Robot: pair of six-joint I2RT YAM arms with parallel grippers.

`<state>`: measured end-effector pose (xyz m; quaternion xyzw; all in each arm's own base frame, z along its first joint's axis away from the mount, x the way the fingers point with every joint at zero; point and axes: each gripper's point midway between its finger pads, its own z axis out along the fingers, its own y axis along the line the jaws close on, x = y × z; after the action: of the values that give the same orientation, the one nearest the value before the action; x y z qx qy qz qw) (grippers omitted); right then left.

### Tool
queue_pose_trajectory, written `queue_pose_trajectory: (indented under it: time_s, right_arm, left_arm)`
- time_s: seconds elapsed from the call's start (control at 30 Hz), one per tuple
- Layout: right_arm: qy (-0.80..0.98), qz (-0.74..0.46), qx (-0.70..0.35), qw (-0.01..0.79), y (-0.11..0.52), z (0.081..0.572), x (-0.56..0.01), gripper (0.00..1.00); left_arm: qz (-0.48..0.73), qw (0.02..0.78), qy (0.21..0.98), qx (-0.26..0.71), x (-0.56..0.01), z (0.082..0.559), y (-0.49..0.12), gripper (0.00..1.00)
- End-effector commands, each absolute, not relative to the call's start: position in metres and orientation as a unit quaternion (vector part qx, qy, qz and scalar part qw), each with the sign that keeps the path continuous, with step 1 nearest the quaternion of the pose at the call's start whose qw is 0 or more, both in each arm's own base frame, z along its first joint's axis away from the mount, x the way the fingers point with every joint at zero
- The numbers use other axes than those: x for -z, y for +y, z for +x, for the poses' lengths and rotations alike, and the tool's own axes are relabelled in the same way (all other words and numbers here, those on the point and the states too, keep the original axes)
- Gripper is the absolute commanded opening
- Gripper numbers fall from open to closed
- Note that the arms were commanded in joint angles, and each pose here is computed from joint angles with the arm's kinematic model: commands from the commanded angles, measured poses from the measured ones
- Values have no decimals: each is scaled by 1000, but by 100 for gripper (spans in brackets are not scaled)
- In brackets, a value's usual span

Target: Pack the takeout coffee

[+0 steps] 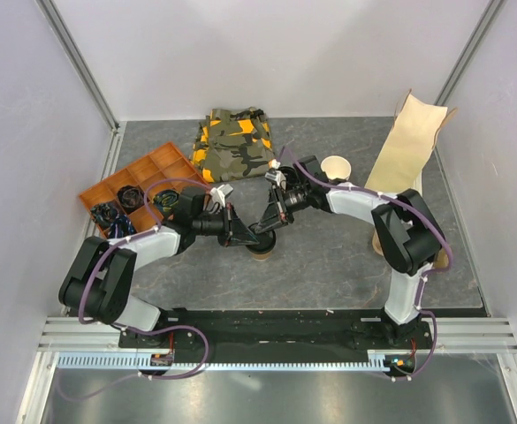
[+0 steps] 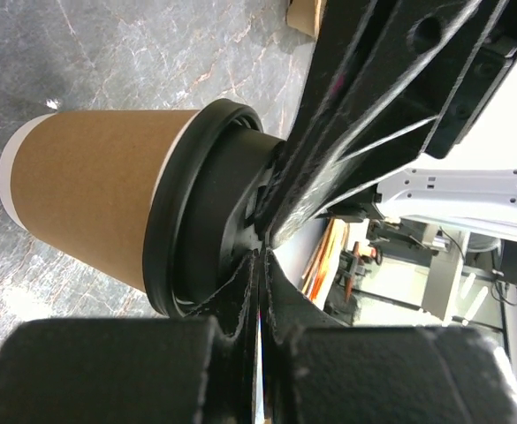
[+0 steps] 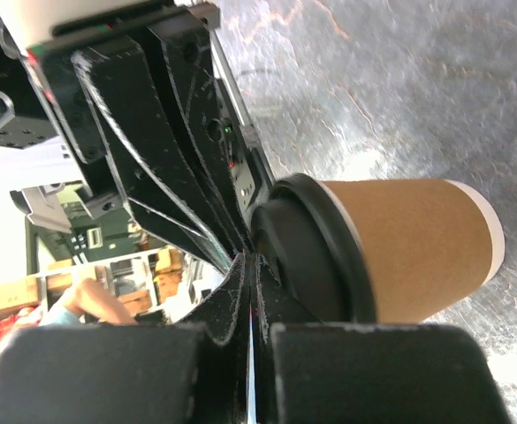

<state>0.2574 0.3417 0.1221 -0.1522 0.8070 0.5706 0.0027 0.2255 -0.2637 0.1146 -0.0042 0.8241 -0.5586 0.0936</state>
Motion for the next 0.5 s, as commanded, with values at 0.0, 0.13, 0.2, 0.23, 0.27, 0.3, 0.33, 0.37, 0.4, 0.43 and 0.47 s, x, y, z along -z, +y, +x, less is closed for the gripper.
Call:
queue_pose_trajectory:
  time_s: [0.0,0.13,0.2,0.23,0.27,0.3,0.33,0.37,0.4,0.43,0.47]
  right_arm:
    - [781,-198,-586,86,347,273,-182,1]
    - [769,-212,-592,115,347,273,-210,11]
    - [763,-221,-594,128,345,271,-223,14]
    - [761,-223,-595,132,344,271,-228,17]
    - [759,-225,-596,137,342,269,-235,20]
    - [758,-225,-596,143,340,269,-239,23]
    - [758,-223,-594,150,337,271,-243,35]
    - [761,-219,-590,159,332,272,-248,43]
    - [762,-216,-587,166,328,274,-250,48]
    - [765,-209,-583,178,321,281,-252,58]
    - [770,-202,-576,187,315,284,-255,63]
  left_arm:
    - [53,183,798,571,-161,241,-268,6]
    - [89,233,776,579,-202,246,-268,23]
    - [109,249,775,571,-209,244,-266,41]
    - [129,269,765,571,-222,240,-264,46]
    - [163,285,762,558,-221,235,-261,55]
    - [197,303,753,550,-230,231,-261,63]
    - [230,320,747,535,-237,223,-258,68]
    - [305,359,726,501,-237,220,-255,74]
    - [345,342,726,486,-237,202,-255,75]
    - [383,357,716,461,-238,195,-253,76]
    - [457,400,676,418,-243,190,-248,78]
